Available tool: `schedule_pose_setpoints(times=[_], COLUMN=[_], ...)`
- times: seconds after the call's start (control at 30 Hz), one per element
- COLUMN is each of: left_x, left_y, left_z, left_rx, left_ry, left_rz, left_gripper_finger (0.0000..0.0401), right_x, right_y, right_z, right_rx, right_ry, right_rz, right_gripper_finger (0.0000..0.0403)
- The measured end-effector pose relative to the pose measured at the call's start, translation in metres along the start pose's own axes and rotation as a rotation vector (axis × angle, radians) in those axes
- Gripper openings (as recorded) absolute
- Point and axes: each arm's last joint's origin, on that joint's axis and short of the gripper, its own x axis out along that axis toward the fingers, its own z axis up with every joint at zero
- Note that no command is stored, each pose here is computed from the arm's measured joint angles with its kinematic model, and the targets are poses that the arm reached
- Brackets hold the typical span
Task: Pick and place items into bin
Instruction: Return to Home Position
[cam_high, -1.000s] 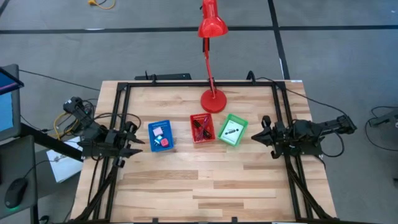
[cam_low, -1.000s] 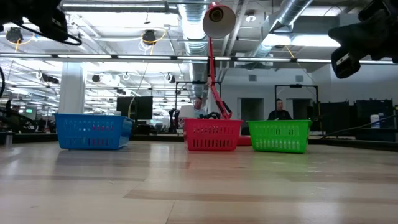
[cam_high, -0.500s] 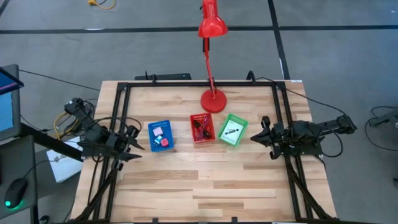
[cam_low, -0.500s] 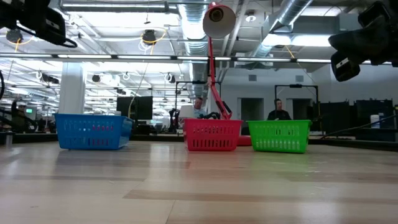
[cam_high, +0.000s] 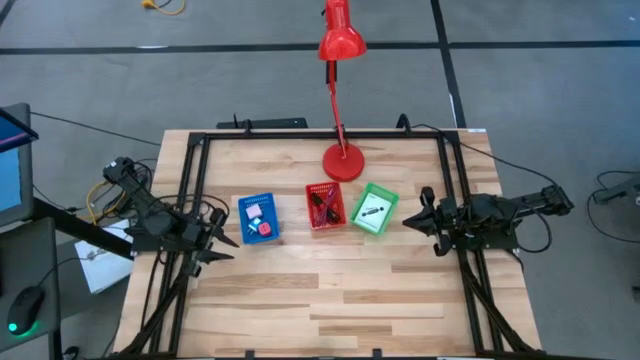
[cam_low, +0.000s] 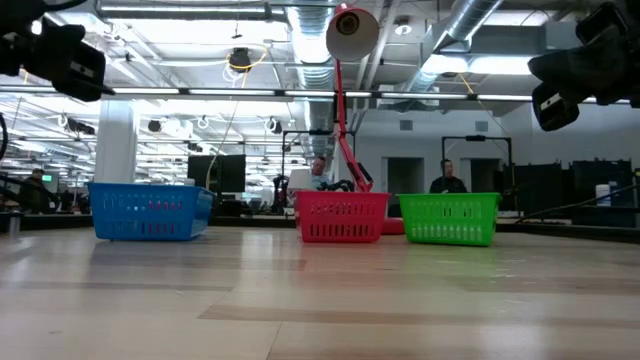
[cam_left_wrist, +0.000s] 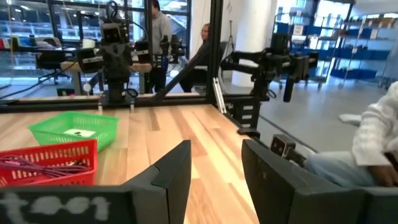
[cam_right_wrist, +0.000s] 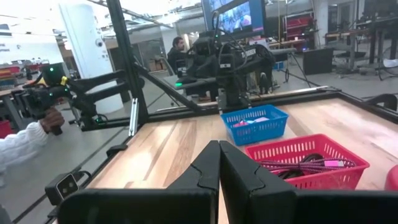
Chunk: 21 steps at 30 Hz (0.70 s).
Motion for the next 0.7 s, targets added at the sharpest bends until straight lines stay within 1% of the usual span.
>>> schedule_pose_setpoints(times=[0.23, 0.4, 0.53, 0.7], left_x=[0.0007, 0.0007, 0.0007, 0.0007], left_y=[-0.0002, -0.0002, -0.0002, -0.0002], left_z=[-0.0013, -0.0014, -0.0017, -0.0017], left_rx=[0.048, 0.042, 0.062, 0.051], left_ry=[0.013, 0.013, 0.014, 0.014], left_rz=[0.002, 0.002, 0.002, 0.003], left_gripper_finger=[0.013, 0.013, 0.013, 0.013], right_x=[0.0, 0.0, 0.0, 0.0], right_y=[0.0, 0.0, 0.0, 0.0], right_z=[0.0002, 0.0002, 0.0002, 0.0002], right_rx=[0.0, 0.0, 0.0, 0.0], right_ry=[0.0, -0.001, -0.001, -0.001], right_rz=[-0.001, -0.001, -0.001, 0.0], right_gripper_finger=[0.0, 0.0, 0.0, 0.0])
